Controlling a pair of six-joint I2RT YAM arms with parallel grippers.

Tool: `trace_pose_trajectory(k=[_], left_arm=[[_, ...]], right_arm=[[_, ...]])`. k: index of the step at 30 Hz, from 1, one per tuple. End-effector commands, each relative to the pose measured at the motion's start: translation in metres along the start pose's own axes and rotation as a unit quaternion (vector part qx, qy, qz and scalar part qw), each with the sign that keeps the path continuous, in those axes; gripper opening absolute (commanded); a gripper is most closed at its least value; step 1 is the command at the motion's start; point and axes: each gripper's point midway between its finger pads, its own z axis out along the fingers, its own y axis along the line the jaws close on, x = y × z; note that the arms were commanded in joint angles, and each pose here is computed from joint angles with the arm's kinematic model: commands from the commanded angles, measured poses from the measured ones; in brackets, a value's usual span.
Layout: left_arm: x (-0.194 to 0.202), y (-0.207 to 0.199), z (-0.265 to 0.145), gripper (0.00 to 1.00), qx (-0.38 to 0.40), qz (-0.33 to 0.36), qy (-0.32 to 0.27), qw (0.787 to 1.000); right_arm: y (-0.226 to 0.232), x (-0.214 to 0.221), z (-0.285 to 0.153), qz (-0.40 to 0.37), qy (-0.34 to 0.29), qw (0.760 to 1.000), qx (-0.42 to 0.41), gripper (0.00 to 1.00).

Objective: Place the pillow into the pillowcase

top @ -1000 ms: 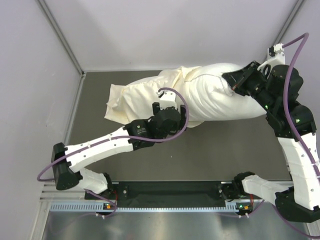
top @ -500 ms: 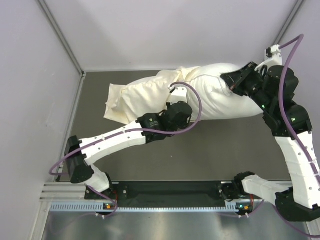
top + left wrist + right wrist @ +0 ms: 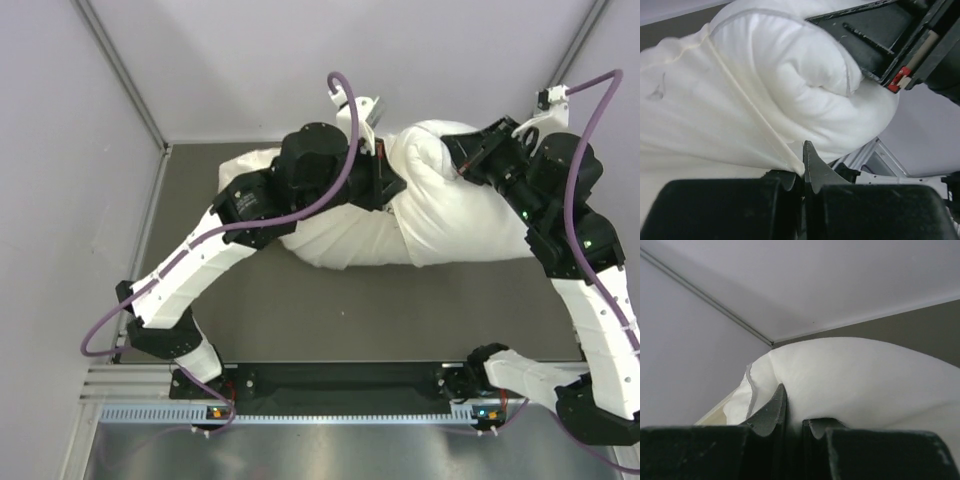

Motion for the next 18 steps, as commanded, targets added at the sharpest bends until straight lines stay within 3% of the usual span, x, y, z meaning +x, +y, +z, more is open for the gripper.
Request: trace_pose_trajectory(k=[1,4,6,8,9,10,13,18], left_arm=[[-0.087,-0.082,-0.063,0.00,0.183,-0.013,-0.109,0.977],[-0.097,-0.047,-0.070,0.00,0.157,-0.030,-0.116,0.980],[-0.098,0.003,-0.072,0.00,0.114,-0.050,-0.117,0.985],[-0.091,0.029,-0.078,0.00,0.098,-0.067,-0.106,0.987],[-0.094,0.051,-0.079,0.00,0.075,-0.068,-0.110,0.989],[-0.092,0.059,-0.081,0.00,0.067,-0.070,-0.108,0.989],[-0.078,0.068,-0.089,0.00,0.063,-0.065,-0.096,0.991],[-0.057,0.078,-0.104,0.00,0.042,-0.055,-0.085,0.994]], right_arm=[[0.022,0.022,-0.001,-0.032,0.045,0.998,-0.041,0.00],[0.029,0.018,-0.022,-0.050,0.050,0.996,-0.052,0.04],[0.032,0.006,-0.040,-0.060,0.035,0.996,-0.058,0.09],[0.027,0.002,-0.052,-0.076,0.033,0.995,-0.052,0.33],[0.023,-0.003,-0.060,-0.081,0.023,0.996,-0.043,0.49],[0.016,-0.002,-0.066,-0.088,0.028,0.995,-0.026,0.72],[-0.005,-0.020,-0.083,-0.112,-0.007,0.993,0.027,0.89],[-0.045,-0.022,-0.100,-0.142,-0.018,0.983,0.113,0.94]])
